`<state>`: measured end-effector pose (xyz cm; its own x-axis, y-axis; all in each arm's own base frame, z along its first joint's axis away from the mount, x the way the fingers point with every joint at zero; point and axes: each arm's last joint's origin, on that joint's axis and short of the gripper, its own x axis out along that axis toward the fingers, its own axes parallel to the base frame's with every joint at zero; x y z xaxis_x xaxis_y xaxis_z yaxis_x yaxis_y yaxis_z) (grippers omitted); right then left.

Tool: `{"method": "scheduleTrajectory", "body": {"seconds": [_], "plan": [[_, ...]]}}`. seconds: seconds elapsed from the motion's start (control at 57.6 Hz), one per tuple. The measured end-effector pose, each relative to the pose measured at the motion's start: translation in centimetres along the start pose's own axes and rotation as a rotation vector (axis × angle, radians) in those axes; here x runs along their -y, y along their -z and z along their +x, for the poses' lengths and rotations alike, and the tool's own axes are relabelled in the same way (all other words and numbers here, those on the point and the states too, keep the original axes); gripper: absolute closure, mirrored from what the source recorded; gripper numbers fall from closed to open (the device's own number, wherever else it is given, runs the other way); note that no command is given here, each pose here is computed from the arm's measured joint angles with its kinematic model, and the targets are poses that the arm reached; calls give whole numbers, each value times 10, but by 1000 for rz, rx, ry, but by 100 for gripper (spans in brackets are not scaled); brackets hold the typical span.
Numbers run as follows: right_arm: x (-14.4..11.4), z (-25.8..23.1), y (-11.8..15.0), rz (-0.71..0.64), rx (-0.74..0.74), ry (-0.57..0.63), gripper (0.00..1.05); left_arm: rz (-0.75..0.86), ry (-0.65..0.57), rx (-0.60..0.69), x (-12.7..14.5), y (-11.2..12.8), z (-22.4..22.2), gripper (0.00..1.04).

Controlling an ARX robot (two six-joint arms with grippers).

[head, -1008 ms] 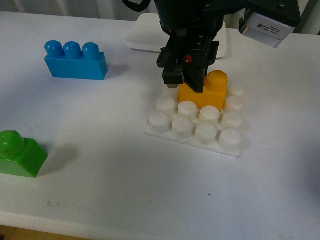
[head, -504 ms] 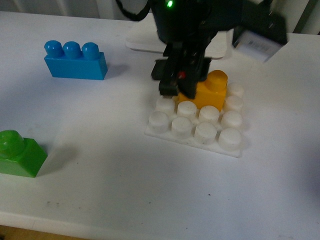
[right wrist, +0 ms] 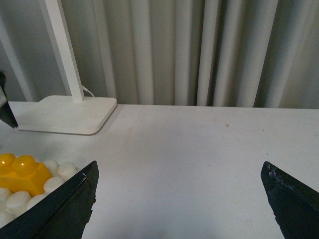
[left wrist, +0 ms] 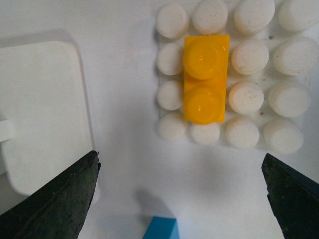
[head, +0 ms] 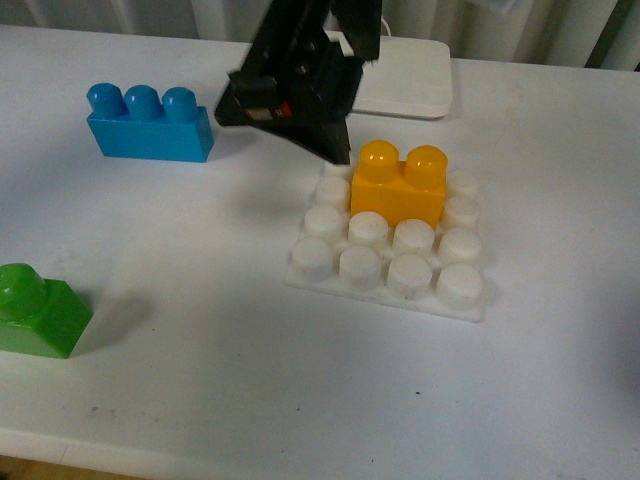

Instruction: Insert yellow block into base center

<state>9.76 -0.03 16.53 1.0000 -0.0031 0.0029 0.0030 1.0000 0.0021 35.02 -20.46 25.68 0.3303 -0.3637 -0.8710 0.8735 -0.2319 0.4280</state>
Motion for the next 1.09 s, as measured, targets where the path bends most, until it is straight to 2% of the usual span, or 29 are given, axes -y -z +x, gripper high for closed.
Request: {"method": "scheduleTrajectory", "body": {"seconds": [0.208, 0.295, 0.434, 0.539, 0.643, 0.817, 0.886, 1.008, 1.06, 1.095], "plan": [[0, 0, 0, 0, 0, 0, 9, 30, -251, 28, 27, 17, -47, 6], [0, 0, 0, 0, 0, 0, 9, 9, -426, 41, 45, 30, -66, 6], [0, 0, 0, 0, 0, 0, 9, -130, -726, 54, 79, 51, -92, 6], [0, 0, 0, 0, 0, 0, 9, -262, -876, 71, 111, 63, -106, 6], [0, 0, 0, 0, 0, 0, 9, -463, -974, 127, 161, 69, -116, 6], [0, 0, 0, 0, 0, 0, 9, -828, -1078, 194, 224, 79, -118, 6], [0, 0, 0, 0, 0, -1, 9, -901, -1091, 249, 231, 79, -118, 6], [0, 0, 0, 0, 0, 0, 9, -933, -1089, 270, 232, 79, -118, 6], [0, 0, 0, 0, 0, 0, 9, -1010, -1152, 289, 233, 80, -117, 12], [0, 0, 0, 0, 0, 0, 9, -1083, -1214, 335, 236, 82, -115, 19]]}}
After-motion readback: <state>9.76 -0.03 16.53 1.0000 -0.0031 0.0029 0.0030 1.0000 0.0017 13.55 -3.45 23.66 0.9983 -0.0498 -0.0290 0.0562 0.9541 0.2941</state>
